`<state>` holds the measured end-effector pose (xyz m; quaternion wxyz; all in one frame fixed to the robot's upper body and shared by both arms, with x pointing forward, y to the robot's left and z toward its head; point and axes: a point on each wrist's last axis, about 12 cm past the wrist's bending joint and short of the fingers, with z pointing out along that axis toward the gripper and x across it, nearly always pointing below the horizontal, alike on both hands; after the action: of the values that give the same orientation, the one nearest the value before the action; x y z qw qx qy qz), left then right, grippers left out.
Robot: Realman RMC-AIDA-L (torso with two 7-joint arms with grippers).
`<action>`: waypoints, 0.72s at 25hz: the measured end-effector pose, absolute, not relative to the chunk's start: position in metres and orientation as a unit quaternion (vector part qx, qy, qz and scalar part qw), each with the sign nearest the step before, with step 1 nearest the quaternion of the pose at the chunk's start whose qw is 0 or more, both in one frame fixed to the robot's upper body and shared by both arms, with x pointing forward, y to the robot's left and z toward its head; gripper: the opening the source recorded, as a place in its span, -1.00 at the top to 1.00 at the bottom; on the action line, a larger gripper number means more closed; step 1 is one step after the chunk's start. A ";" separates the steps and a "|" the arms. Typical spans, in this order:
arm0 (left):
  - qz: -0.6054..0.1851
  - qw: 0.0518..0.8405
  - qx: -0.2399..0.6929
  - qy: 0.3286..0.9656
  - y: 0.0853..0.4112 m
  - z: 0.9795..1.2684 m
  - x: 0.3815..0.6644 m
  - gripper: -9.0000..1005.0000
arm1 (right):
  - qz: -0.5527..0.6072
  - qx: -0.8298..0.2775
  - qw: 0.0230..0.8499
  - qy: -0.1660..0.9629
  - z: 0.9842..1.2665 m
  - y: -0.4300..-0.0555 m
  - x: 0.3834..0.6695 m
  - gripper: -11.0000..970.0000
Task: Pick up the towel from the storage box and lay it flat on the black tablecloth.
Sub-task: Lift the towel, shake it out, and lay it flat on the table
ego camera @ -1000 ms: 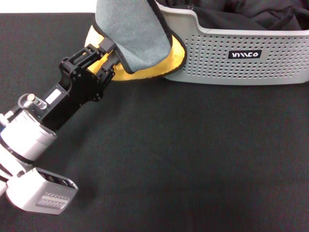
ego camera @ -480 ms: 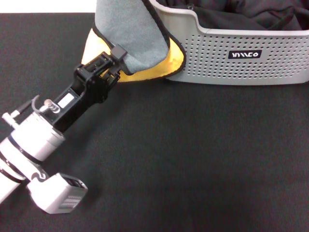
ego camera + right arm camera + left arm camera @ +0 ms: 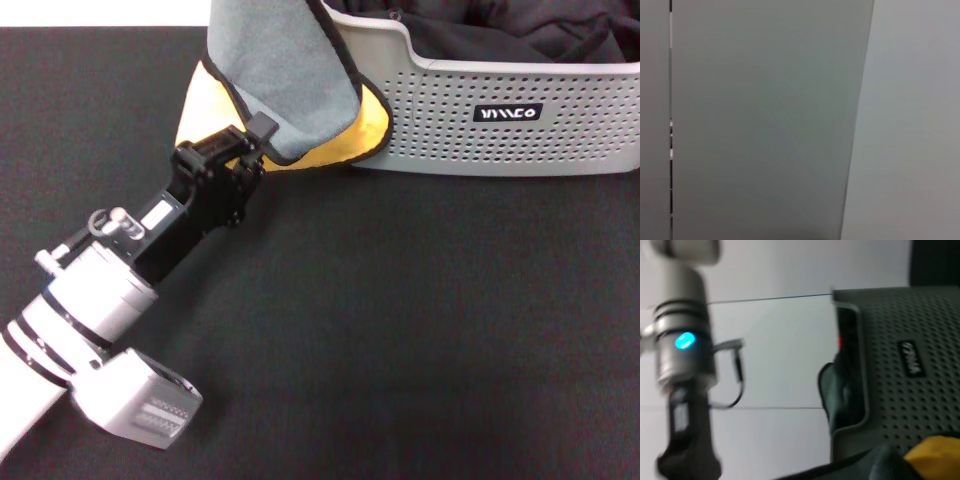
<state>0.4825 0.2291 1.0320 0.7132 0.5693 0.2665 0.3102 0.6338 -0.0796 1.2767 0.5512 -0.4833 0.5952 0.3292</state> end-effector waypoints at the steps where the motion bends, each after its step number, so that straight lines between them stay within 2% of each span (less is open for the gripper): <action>1: 0.296 0.724 0.557 0.280 0.229 1.033 0.482 0.42 | 0.329 -0.476 0.555 0.597 1.276 -0.085 0.634 0.93; 5: 0.226 0.782 0.478 0.329 0.229 1.043 0.476 0.74 | 0.327 -0.462 0.562 0.602 1.274 -0.097 0.634 0.93; 8: 0.157 0.822 0.416 0.357 0.233 1.051 0.473 0.80 | 0.322 -0.448 0.574 0.605 1.274 -0.112 0.633 0.93; 12: 0.027 0.862 0.312 0.398 0.245 1.060 0.467 0.86 | 0.316 -0.435 0.585 0.608 1.272 -0.127 0.631 0.92; 18: -0.205 0.844 0.181 0.461 0.277 1.068 0.469 0.86 | 0.331 -0.413 0.588 0.612 1.265 -0.150 0.621 0.92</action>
<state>0.4688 0.2770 1.0681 0.8443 0.1810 0.4610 -0.2046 0.6211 -0.1502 1.2651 0.5884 -0.4129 0.6116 0.3307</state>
